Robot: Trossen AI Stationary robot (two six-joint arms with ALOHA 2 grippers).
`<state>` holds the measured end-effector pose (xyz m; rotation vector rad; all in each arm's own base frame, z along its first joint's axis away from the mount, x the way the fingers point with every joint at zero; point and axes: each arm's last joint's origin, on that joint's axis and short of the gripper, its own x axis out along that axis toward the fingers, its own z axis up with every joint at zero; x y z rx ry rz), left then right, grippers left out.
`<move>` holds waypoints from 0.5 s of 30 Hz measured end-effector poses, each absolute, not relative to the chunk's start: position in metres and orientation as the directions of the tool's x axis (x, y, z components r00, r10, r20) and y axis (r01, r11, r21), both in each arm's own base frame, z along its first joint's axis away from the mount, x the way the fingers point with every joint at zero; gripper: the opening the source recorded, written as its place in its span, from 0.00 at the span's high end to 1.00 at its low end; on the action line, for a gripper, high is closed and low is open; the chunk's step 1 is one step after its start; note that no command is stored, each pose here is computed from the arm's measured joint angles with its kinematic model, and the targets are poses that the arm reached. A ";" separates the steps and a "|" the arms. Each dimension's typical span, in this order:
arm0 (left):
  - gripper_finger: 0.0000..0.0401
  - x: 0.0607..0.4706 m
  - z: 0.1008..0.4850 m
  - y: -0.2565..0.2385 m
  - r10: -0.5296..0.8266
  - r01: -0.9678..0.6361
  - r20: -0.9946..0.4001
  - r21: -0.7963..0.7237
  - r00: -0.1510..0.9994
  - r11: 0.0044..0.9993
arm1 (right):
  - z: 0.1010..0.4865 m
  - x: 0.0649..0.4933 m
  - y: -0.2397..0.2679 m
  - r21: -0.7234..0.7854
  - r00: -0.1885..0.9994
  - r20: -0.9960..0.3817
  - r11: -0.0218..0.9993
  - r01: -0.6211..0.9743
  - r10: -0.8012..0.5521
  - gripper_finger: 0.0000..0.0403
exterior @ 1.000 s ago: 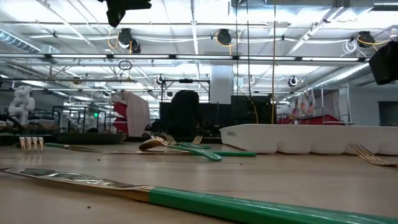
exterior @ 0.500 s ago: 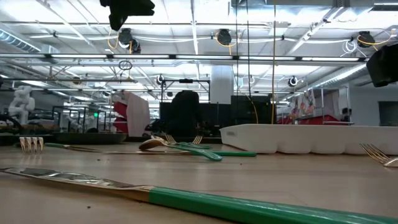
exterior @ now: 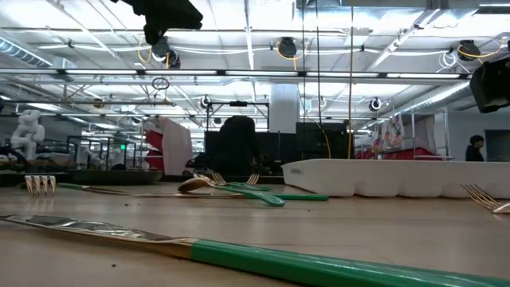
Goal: Sort silverware
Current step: Put the green spoon into the white silverware organizer
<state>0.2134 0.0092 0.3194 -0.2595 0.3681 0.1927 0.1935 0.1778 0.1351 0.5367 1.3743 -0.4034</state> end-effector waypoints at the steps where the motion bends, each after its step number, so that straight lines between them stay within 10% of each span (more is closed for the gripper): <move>1: 0.80 0.214 0.319 0.009 0.139 -0.232 -0.379 -0.214 0.915 0.949 | 0.137 0.194 0.178 0.125 0.165 -0.986 0.815 0.566 0.037 1.00; 15: 0.80 0.213 0.319 0.009 0.139 -0.230 -0.379 -0.207 0.915 0.951 | 0.146 0.194 0.176 0.129 0.214 -0.977 0.788 0.602 -0.004 1.00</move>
